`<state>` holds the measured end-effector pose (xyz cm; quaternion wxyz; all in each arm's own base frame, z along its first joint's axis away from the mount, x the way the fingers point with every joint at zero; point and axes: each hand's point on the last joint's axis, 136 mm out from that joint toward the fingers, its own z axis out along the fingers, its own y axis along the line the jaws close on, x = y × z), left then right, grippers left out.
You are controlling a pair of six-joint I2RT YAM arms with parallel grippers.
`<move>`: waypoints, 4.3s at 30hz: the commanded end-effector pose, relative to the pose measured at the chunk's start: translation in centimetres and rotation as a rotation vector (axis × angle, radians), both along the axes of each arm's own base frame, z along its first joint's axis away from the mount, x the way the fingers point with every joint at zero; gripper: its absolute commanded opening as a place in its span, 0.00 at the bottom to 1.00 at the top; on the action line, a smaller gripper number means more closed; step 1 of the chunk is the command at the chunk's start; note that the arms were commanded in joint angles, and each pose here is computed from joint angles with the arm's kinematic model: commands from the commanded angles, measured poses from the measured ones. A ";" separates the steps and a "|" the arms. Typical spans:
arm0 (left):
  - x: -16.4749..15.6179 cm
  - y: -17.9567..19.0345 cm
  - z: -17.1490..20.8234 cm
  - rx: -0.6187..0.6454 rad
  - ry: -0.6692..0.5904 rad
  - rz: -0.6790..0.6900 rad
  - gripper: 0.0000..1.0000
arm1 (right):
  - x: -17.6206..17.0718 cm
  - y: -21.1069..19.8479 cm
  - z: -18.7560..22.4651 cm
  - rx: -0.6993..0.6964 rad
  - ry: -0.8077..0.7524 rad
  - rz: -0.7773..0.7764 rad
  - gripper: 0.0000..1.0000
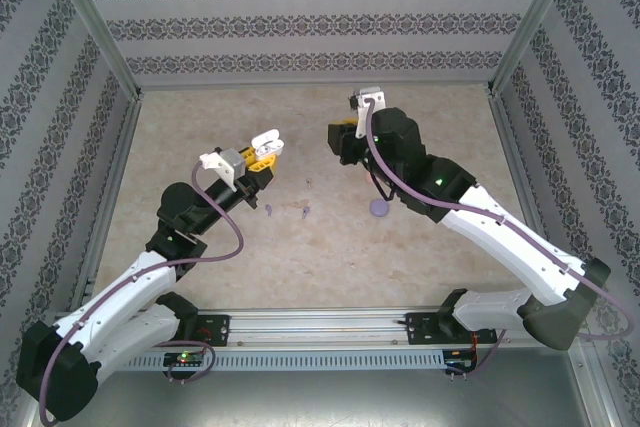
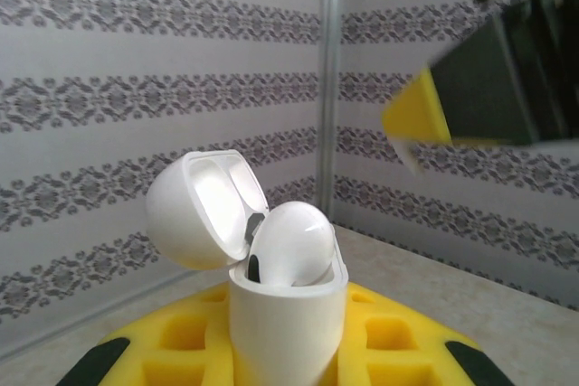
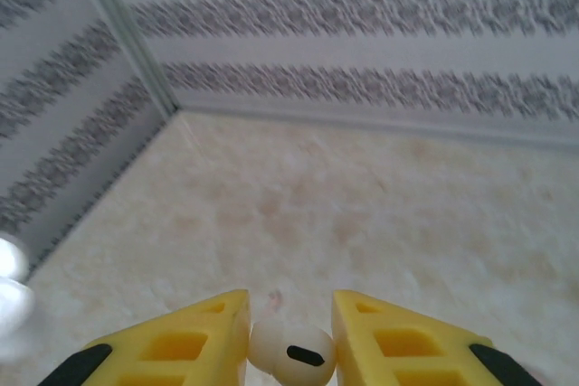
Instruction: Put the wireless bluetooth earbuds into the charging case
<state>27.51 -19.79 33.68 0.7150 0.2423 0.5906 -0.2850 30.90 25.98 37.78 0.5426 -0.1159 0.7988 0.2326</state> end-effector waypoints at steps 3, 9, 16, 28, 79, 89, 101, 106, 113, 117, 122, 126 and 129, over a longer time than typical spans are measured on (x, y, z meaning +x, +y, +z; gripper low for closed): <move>-1.0 -1.6 3.2 -0.002 -0.109 -0.115 0.00 | -0.8 1.7 5.9 0.055 -0.197 0.141 0.31; -0.3 -2.7 3.9 -0.013 -0.128 -0.154 0.00 | -1.0 3.2 6.5 0.075 -0.242 0.220 0.31; 0.1 -3.5 4.3 -0.025 -0.141 -0.176 0.00 | -0.8 4.5 5.5 0.075 -0.235 0.270 0.31; 0.5 -3.8 4.6 -0.037 -0.155 -0.183 0.00 | -0.3 5.9 2.7 0.079 -0.168 0.297 0.30; 0.8 -3.7 5.9 -0.079 -0.171 -0.173 0.00 | -1.9 7.4 -4.2 -0.176 -0.200 0.374 0.27; 1.0 -3.7 5.8 -0.077 -0.164 -0.167 0.00 | -3.2 7.9 -4.9 -0.223 -0.198 0.449 0.27; 1.2 -3.8 5.7 -0.075 -0.157 -0.169 0.00 | -4.4 8.1 -4.8 -0.218 -0.181 0.515 0.30; 1.2 -3.9 5.7 -0.075 -0.155 -0.170 0.00 | -4.6 8.4 -5.0 -0.208 -0.167 0.527 0.33; 1.2 -3.9 5.6 -0.074 -0.155 -0.168 0.00 | -4.4 8.1 -5.1 -0.210 -0.167 0.509 0.35; 1.2 -3.9 5.7 -0.074 -0.156 -0.167 0.00 | -4.3 7.6 -4.9 -0.209 -0.170 0.489 0.38; 1.3 -4.0 5.6 -0.073 -0.154 -0.166 0.00 | -4.2 6.6 -4.5 -0.198 -0.174 0.458 0.45; 1.3 -3.9 5.5 -0.074 -0.154 -0.165 0.00 | -4.2 5.7 -4.0 -0.182 -0.177 0.437 0.49; 1.3 -4.0 5.6 -0.074 -0.154 -0.165 0.00 | -4.5 5.3 -3.9 -0.169 -0.176 0.432 0.57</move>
